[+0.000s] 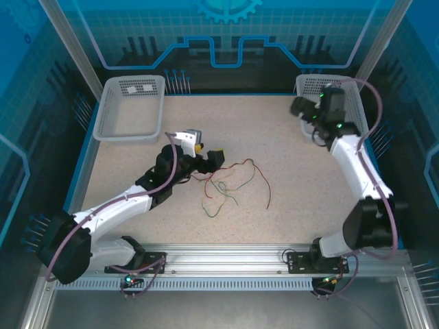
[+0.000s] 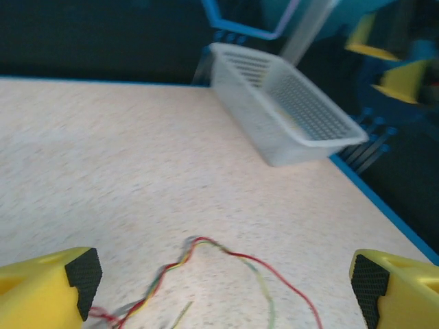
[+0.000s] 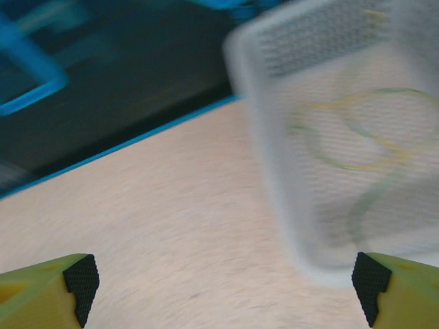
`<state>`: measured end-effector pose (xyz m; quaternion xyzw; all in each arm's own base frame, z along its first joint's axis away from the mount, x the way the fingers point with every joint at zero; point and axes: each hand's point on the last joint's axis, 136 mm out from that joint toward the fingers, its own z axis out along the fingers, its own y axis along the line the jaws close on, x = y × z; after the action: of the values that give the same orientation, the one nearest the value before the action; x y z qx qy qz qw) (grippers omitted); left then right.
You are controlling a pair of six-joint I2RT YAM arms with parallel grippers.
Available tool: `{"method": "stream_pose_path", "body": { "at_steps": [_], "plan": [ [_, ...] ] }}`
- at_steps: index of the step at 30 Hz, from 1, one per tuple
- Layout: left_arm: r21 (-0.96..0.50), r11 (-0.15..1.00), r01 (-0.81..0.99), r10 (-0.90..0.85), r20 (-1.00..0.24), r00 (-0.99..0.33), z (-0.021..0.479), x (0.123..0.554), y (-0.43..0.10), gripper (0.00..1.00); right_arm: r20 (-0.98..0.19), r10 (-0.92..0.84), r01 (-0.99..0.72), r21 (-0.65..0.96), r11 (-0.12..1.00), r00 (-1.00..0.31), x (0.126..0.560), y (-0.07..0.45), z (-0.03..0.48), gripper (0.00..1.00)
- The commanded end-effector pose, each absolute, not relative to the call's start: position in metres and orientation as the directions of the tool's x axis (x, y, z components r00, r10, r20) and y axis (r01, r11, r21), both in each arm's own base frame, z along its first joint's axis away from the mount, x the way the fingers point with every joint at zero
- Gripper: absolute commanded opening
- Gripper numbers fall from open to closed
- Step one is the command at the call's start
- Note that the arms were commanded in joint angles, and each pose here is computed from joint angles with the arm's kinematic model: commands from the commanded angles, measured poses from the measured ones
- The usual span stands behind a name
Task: Untangle the cables
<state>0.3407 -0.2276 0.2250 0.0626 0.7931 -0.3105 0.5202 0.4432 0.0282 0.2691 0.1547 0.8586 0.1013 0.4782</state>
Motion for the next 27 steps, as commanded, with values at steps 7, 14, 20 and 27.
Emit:
{"method": "stream_pose_path", "body": {
  "at_steps": [7, 14, 20, 27],
  "plan": [
    [-0.344, 0.918, 0.196, -0.116, -0.708, -0.696, 0.166, 0.339, -0.196, 0.90, -0.884, -0.293, -0.665, 0.027, 0.747, -0.365, 0.333, 0.198, 0.228, 0.93],
    [-0.268, 0.897, 0.353, 0.100, -0.653, -0.751, 0.140, 0.322, -0.224, 0.80, -0.926, -0.195, -0.504, -0.006, 0.864, -0.324, 0.333, 0.168, 0.198, 0.85],
    [-0.222, 0.914, 0.339, 0.148, -0.596, -0.789, 0.127, 0.332, -0.233, 0.65, -0.947, -0.189, -0.394, -0.076, 0.916, -0.258, 0.336, 0.149, 0.178, 0.79],
    [-0.169, 0.923, 0.347, 0.202, -0.554, -0.808, 0.108, 0.338, -0.236, 0.59, -0.944, -0.222, -0.342, -0.131, 0.931, -0.243, 0.335, 0.150, 0.172, 0.79]
  ]
}}
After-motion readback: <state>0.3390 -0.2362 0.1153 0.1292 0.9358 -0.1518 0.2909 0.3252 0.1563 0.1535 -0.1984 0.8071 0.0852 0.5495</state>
